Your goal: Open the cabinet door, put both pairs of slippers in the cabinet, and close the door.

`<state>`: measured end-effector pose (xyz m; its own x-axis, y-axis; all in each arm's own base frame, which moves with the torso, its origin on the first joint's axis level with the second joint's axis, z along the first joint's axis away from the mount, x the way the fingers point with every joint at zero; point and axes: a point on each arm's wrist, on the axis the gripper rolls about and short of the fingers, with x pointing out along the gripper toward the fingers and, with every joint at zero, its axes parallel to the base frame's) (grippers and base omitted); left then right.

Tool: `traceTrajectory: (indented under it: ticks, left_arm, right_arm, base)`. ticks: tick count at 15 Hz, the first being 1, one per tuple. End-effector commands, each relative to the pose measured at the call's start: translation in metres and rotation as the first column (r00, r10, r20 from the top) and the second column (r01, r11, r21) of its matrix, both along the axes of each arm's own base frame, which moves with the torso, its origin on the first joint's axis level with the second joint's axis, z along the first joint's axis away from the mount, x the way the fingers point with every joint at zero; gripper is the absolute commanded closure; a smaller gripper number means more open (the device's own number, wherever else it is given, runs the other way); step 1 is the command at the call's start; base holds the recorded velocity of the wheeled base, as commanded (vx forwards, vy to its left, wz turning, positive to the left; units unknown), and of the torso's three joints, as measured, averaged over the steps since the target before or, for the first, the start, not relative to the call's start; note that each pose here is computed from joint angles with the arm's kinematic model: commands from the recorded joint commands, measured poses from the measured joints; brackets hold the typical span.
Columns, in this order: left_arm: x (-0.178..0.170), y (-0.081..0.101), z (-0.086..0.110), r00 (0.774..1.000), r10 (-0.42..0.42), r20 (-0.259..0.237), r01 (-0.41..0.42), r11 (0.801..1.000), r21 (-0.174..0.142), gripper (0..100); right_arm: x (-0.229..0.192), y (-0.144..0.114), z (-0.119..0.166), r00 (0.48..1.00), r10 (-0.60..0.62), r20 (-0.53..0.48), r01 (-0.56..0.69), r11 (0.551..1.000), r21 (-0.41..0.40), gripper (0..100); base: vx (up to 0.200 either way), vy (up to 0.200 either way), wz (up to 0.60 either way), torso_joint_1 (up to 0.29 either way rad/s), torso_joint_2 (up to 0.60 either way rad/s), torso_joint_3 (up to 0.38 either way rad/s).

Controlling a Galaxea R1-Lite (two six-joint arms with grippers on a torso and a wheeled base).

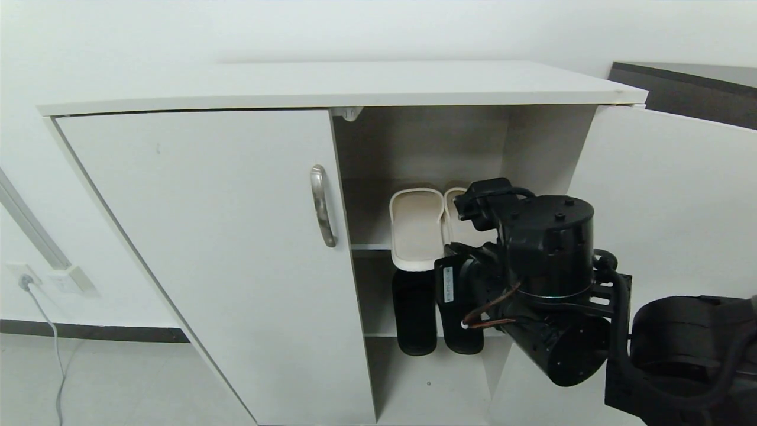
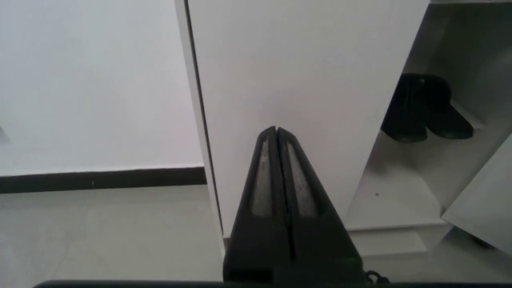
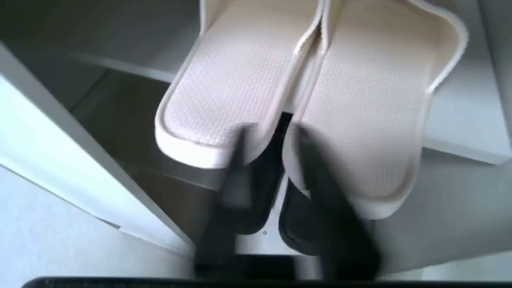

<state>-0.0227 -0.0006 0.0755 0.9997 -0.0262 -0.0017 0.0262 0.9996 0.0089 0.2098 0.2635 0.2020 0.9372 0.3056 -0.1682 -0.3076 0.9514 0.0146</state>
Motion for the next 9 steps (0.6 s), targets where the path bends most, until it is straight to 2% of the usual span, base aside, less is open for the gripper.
traceTrajectory:
  ticks: [1, 5, 9]
  left_arm:
    - [0.0, 0.0, 0.0, 1.0, 0.0, 0.0, 0.0, 1.0, 0.0, 100]
    - [0.0, 0.0, 0.0, 1.0, 0.0, 0.0, 0.0, 1.0, 0.0, 100]
    - [0.0, 0.0, 0.0, 1.0, -0.003, 0.0, 0.003, 1.0, -0.012, 100]
  right_arm:
    - [0.002, 0.003, -0.005, 1.0, 0.0, -0.007, 0.0, 1.0, -0.01, 100]
    - [0.005, 0.004, -0.015, 1.0, -0.008, -0.007, 0.008, 1.0, -0.01, 100]
    - [0.005, 0.0, -0.02, 1.0, -0.01, -0.012, 0.01, 0.999, -0.035, 100]
  base:
    - [0.0, 0.0, 0.0, 0.0, 0.0, 0.0]
    - [0.0, 0.0, 0.0, 0.0, 0.0, 0.0]
    - [-0.2, 0.0, 0.0, 0.006, 0.0, 0.004]
